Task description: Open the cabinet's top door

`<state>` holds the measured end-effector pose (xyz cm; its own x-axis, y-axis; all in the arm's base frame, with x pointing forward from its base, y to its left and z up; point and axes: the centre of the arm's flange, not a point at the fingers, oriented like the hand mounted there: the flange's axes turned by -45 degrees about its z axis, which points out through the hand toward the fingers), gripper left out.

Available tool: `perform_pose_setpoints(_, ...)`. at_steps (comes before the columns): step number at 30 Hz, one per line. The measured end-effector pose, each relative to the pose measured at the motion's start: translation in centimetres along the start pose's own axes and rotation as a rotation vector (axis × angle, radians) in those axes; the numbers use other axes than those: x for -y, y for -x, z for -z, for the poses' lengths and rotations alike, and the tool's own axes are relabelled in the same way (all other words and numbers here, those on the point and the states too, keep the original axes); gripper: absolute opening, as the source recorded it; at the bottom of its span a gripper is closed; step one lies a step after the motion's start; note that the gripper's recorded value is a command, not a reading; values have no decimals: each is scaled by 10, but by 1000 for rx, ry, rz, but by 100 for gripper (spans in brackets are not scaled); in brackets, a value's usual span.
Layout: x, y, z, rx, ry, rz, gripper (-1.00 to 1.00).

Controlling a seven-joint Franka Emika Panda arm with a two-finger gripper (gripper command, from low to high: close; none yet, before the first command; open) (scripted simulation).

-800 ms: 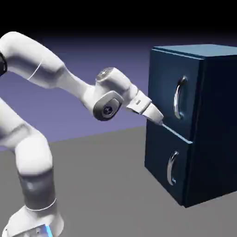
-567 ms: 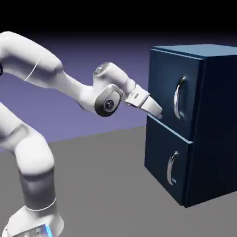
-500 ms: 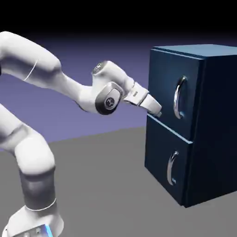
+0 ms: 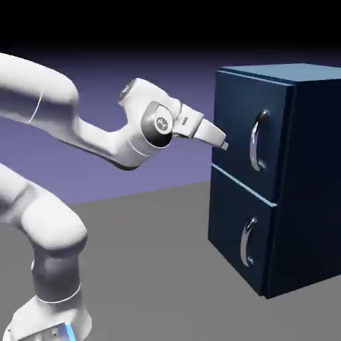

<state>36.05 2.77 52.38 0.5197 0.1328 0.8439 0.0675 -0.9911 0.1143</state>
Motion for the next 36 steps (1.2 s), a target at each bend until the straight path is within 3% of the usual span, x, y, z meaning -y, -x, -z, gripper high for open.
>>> perform_pose_setpoints(18,-29,10,11,-227,39,-23,0)
perform_pose_setpoints(36,-74,36,-22,-489,3,-93,0)
